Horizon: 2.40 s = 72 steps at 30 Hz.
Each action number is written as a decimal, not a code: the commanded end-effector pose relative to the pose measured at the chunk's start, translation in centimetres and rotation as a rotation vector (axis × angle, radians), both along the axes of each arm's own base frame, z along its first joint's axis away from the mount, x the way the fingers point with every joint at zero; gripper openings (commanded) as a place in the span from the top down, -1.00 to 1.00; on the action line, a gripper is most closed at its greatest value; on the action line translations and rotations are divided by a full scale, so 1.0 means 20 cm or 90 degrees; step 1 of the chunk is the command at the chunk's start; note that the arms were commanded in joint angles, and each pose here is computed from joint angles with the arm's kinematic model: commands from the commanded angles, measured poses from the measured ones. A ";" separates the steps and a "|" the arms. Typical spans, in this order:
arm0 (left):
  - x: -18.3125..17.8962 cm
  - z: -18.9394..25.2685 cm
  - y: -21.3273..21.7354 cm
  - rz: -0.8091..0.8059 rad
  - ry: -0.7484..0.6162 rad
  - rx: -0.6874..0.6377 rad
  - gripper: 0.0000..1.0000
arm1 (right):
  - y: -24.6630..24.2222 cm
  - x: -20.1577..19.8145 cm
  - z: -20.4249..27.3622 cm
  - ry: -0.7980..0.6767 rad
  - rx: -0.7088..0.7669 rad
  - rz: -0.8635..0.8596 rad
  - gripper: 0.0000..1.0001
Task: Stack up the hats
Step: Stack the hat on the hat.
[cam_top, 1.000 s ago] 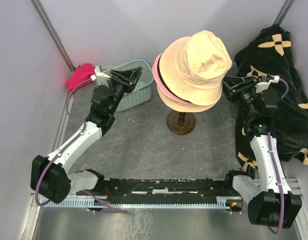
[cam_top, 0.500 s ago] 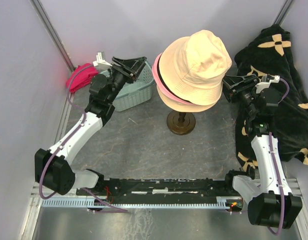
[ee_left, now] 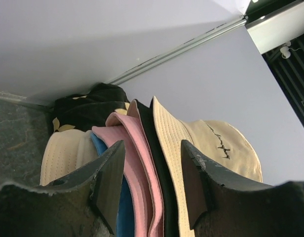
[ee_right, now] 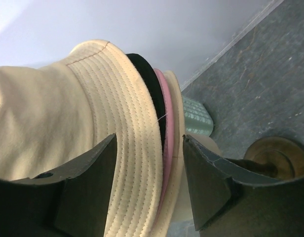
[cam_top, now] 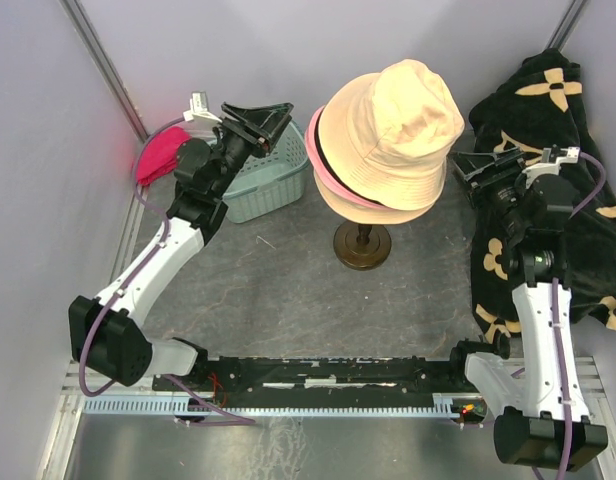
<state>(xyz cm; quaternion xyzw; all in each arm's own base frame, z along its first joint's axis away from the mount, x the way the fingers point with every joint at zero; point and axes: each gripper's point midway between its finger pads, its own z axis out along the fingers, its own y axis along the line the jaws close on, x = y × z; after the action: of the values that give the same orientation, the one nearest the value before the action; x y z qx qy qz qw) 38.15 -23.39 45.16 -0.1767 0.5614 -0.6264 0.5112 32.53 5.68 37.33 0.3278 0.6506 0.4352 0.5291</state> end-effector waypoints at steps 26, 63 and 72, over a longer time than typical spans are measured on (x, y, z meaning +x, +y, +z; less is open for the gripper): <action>-0.20 0.40 -0.31 -0.132 -0.094 -0.043 0.06 | -0.08 0.52 0.50 -0.133 -0.074 -0.018 0.09; 0.04 0.05 -0.61 -0.164 0.010 0.044 0.09 | 0.27 0.24 0.32 -0.117 0.009 0.134 0.23; 0.11 0.04 -0.70 -0.191 0.010 0.042 0.11 | 0.25 0.11 0.29 -0.111 -0.001 0.103 0.23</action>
<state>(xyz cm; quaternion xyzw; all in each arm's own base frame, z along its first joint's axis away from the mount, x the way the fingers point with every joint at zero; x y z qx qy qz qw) 40.48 -35.74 47.21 -0.1051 0.5852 -0.6784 0.4315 36.20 9.41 42.32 0.2655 0.6255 0.4933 0.5431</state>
